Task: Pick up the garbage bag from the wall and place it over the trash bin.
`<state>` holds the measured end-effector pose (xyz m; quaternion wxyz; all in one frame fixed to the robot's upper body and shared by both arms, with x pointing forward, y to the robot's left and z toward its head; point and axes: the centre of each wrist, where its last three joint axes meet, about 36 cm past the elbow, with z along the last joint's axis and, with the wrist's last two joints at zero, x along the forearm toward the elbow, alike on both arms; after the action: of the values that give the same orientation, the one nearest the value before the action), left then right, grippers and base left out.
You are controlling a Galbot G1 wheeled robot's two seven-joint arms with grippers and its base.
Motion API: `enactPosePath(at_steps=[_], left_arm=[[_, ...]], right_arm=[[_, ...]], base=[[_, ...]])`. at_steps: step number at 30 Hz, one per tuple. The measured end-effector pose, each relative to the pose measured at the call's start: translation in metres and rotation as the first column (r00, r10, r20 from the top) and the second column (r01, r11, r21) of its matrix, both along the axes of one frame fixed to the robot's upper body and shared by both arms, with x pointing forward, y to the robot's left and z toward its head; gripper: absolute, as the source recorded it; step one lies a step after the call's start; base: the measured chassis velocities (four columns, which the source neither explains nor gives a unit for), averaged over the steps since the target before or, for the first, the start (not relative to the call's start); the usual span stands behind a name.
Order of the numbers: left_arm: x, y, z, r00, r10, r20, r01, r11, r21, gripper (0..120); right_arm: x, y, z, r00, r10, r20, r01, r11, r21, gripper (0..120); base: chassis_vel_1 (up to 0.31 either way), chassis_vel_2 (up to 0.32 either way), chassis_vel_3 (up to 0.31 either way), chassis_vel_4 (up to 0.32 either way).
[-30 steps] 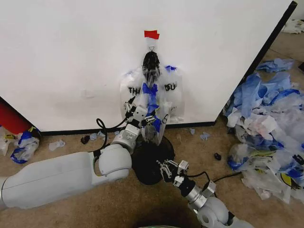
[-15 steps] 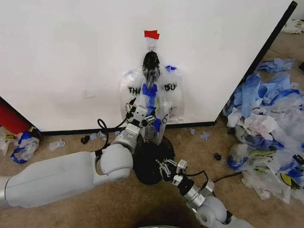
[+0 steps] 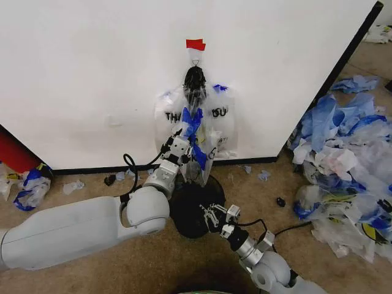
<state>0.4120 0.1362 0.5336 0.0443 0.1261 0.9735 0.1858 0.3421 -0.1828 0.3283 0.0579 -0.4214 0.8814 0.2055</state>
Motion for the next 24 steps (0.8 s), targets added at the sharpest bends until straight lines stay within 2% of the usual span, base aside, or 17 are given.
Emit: enactPosePath(at_steps=[4, 24], left_arm=[[-0.003, 0.003, 0.001, 1.000, 0.000, 0.000, 0.000, 1.000, 0.002, 0], [-0.004, 0.033, 0.024, 0.997, 0.072, 0.019, -0.071, 0.997, -0.039, 0]], right_arm=[[0.000, 0.002, 0.002, 1.000, 0.002, 0.001, -0.002, 1.000, 0.001, 0], [0.007, -0.006, 0.002, 0.999, -0.042, -0.005, 0.042, 0.999, 0.004, 0]], base=[[0.000, 0.000, 0.000, 0.000], [0.000, 0.000, 0.000, 0.000]])
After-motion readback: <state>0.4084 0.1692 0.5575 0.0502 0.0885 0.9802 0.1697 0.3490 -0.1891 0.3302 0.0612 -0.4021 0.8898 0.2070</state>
